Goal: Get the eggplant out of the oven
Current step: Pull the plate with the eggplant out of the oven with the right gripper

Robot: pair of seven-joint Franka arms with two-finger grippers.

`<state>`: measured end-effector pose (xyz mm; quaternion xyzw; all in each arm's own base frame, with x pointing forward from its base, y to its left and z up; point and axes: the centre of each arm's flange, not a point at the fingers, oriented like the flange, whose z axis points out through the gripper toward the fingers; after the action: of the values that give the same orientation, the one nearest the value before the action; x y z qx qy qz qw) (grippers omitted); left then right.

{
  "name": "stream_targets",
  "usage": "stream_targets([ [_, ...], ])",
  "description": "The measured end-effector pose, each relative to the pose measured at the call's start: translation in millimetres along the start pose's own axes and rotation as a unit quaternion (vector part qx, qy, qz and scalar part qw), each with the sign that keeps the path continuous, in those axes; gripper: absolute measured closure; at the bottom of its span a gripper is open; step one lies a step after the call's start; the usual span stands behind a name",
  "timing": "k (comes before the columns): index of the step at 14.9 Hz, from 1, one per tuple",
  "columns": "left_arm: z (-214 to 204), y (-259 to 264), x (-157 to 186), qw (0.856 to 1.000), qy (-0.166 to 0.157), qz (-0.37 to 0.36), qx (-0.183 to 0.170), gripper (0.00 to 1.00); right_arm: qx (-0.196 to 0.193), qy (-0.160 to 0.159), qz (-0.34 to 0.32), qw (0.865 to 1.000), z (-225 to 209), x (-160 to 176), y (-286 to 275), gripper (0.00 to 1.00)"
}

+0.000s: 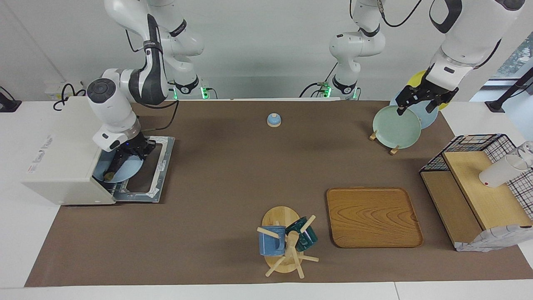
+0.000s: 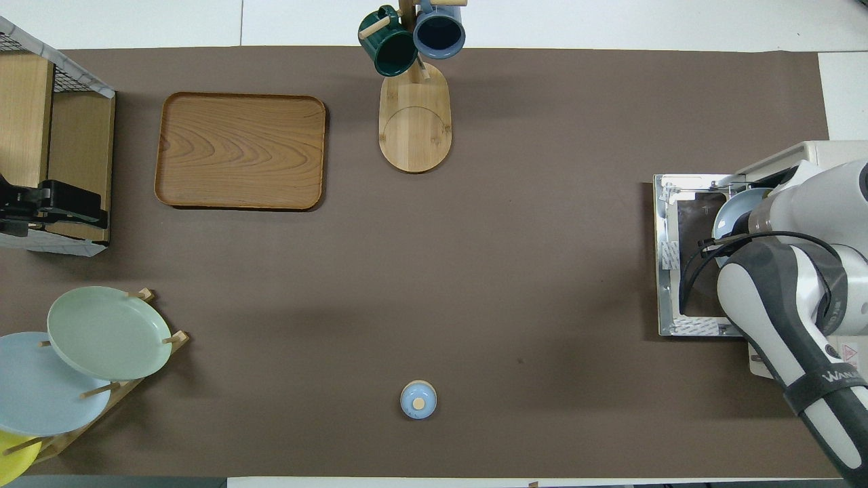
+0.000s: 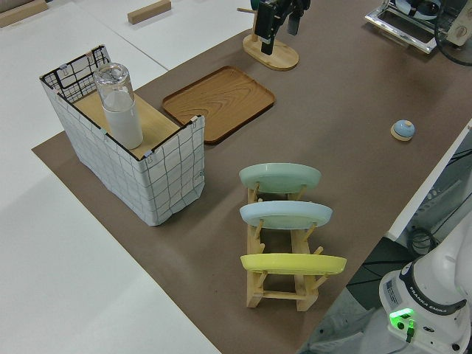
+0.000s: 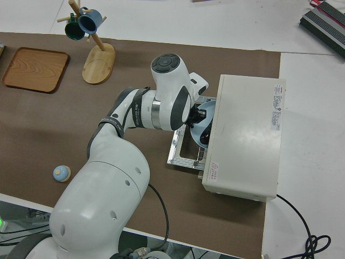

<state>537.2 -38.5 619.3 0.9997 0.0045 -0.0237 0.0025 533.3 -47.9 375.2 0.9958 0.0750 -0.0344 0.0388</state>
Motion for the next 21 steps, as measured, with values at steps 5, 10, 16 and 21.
stream_targets([
  [5,2,0,0,1.0,-0.001,0.0,0.0,0.0,-0.033,-0.008,-0.048,0.998,-24,17,-81,0.97],
  [10,16,-1,-2,1.0,0.001,-0.001,0.001,0.0,-0.096,-0.004,-0.057,0.994,-51,17,-191,0.97],
  [16,13,-13,0,1.0,0.015,-0.01,-0.001,0.0,-0.09,0.045,-0.025,0.995,-98,-2,-359,0.97],
  [21,13,-25,3,1.0,0.028,-0.003,-0.001,0.0,-0.068,0.053,0.024,0.996,-65,-2,-473,0.97],
])
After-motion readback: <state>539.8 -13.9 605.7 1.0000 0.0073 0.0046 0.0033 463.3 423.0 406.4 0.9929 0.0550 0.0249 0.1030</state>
